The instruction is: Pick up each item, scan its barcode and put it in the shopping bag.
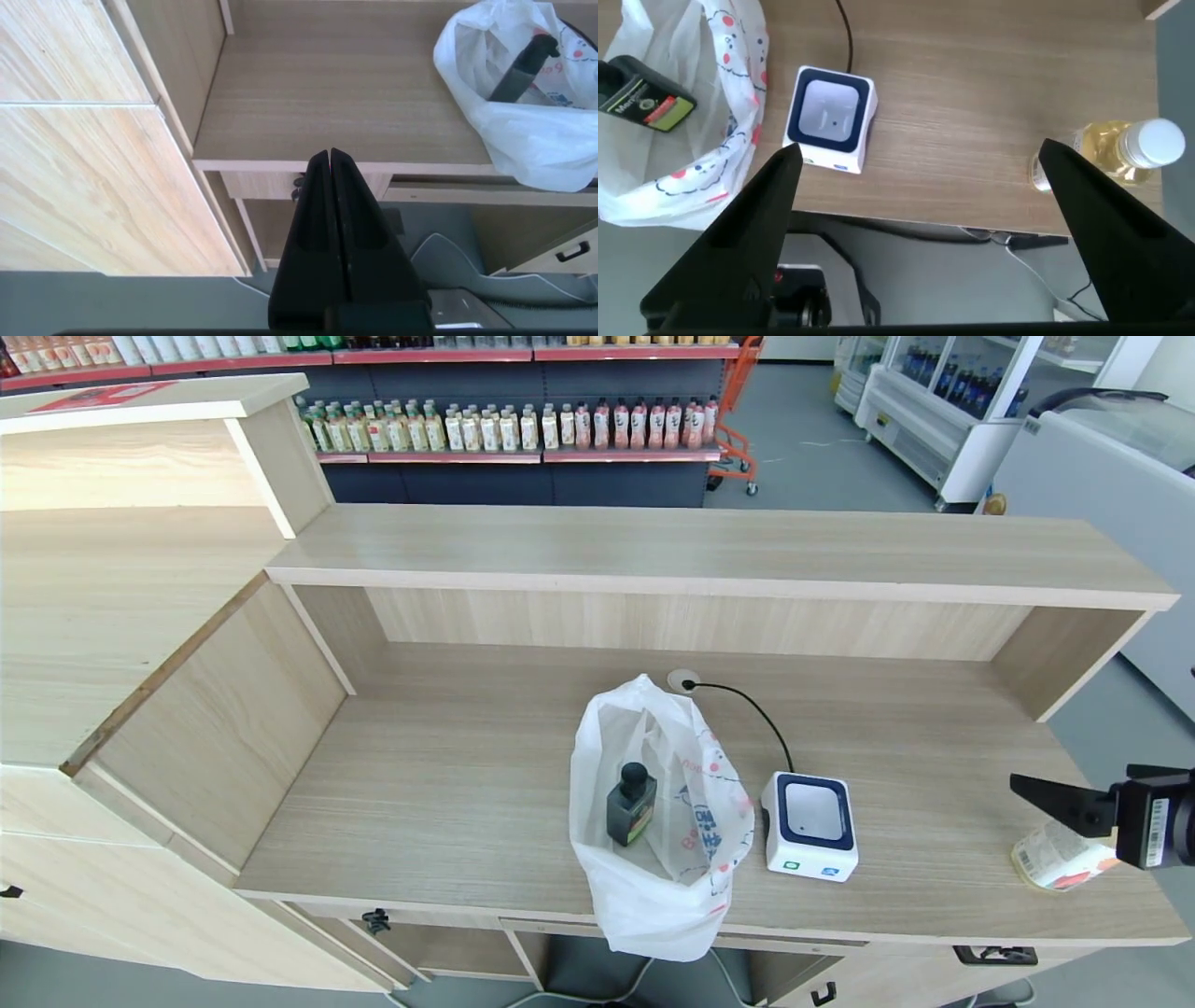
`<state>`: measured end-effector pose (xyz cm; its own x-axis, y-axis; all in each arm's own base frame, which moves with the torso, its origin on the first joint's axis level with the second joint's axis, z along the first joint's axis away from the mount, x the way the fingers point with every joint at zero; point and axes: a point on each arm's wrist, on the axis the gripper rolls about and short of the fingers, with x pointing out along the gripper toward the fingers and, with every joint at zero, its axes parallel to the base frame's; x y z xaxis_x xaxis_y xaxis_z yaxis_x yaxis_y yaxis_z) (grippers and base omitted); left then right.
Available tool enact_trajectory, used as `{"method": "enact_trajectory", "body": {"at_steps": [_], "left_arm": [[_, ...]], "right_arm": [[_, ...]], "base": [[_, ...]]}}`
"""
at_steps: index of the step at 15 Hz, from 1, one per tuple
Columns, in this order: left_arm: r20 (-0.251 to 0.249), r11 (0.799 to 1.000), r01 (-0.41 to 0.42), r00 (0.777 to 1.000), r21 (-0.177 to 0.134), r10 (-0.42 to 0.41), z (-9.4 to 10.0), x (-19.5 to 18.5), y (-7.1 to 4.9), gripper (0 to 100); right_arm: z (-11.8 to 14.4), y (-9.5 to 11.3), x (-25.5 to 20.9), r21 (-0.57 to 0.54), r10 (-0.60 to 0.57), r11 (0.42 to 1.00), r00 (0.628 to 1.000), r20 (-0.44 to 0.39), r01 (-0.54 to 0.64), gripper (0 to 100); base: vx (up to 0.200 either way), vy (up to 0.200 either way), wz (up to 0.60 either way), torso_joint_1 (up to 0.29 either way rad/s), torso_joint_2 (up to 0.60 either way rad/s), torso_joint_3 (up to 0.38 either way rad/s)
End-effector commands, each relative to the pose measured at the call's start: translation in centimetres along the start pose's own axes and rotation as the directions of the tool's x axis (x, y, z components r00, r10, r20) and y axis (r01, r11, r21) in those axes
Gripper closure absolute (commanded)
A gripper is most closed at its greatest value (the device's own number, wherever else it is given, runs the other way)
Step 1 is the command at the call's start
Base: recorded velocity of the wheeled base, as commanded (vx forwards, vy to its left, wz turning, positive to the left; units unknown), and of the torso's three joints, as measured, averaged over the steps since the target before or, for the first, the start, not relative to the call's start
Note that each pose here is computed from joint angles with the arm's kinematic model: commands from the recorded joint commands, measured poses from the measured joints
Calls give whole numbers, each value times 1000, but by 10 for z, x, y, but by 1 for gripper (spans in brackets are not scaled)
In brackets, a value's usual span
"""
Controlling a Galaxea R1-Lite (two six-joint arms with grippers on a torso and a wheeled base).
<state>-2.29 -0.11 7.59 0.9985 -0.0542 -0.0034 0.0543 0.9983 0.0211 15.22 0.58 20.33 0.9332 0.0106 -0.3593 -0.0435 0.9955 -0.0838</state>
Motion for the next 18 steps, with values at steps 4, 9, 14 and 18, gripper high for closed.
{"method": "enact_trajectory", "body": {"at_steps": [4,9,14,18], "left_arm": [[0,1000,1,1000,0,-1,0,0,0,100],[0,1000,1,1000,0,-1,0,0,0,100],[0,1000,-1,1000,0,1,0,0,0,100],[0,1000,1,1000,0,-1,0,0,0,100]], "right_arm": [[-20,0,-24,-20,-25,999,1000,14,26,0],[-22,0,-24,-20,-42,999,999,10,42,0],[-23,0,-24,-20,-42,999,999,5,42,0],[-25,0,-24,-21,-41,999,999,-1,41,0]], "base": [[0,-100,0,-1,1,1],[0,-200,0,1,2,2],[-120,-200,0,5,3,0],[-200,-200,0,0,1,1]]}}
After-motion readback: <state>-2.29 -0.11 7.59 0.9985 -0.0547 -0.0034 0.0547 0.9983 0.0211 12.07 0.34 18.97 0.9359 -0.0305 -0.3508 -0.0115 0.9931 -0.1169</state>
